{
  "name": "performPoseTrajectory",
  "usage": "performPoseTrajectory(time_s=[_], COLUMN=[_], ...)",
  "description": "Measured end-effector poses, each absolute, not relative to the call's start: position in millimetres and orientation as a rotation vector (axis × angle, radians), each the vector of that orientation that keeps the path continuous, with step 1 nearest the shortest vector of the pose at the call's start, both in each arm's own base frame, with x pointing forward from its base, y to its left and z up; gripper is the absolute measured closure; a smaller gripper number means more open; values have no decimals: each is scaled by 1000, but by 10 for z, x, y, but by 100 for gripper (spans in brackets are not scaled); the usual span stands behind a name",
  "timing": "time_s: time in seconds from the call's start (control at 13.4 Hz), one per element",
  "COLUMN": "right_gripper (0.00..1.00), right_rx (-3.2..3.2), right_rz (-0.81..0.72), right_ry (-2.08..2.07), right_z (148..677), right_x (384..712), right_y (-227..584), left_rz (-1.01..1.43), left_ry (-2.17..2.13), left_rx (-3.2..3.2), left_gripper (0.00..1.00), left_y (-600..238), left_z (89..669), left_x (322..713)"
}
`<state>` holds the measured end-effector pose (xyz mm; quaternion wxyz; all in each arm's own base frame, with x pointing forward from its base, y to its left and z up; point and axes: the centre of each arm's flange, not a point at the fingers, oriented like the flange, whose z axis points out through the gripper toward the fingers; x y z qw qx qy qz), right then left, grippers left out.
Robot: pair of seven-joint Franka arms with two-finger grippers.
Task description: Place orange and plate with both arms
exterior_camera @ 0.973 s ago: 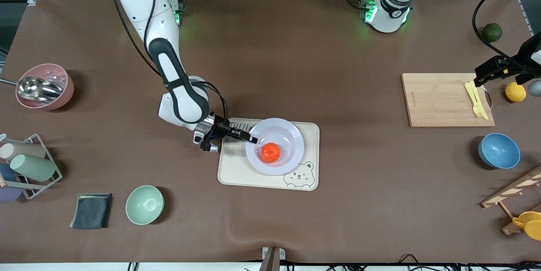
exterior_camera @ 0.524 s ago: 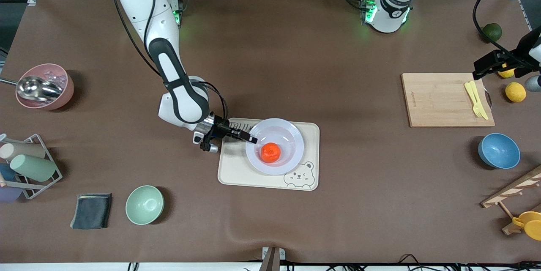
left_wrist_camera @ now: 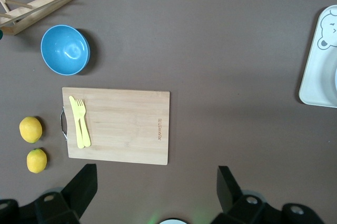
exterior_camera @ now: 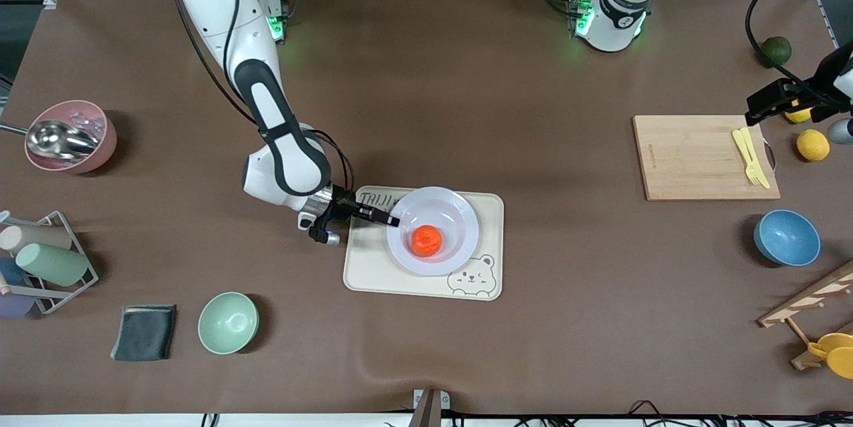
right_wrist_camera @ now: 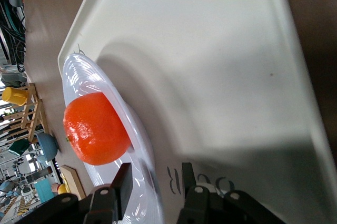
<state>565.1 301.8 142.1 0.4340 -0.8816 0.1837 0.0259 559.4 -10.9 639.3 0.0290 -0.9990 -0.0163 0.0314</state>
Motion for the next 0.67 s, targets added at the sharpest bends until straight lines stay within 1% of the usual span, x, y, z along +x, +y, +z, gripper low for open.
performPoseTrajectory(time_s=[0.22, 0.45, 0.6, 0.67], right_gripper=[55, 47, 47, 44], right_rx=[-2208, -2236, -2270, -2280], right_rz=[79, 78, 121, 149], right_ry=[460, 440, 429, 425], right_z=[1494, 1571, 1703, 1796], right_x=[5687, 5762, 5842, 5885], right_y=[3034, 2927, 2819, 2757], left_rz=[97, 97, 97, 95], left_ry=[-50, -50, -50, -49], left_rx=[-3082, -3082, -3082, -3082], left_gripper=[0, 0, 0, 0], left_y=[-109, -109, -109, -113], left_z=[6392, 6392, 6392, 6399], left_x=[5594, 5594, 5594, 5595])
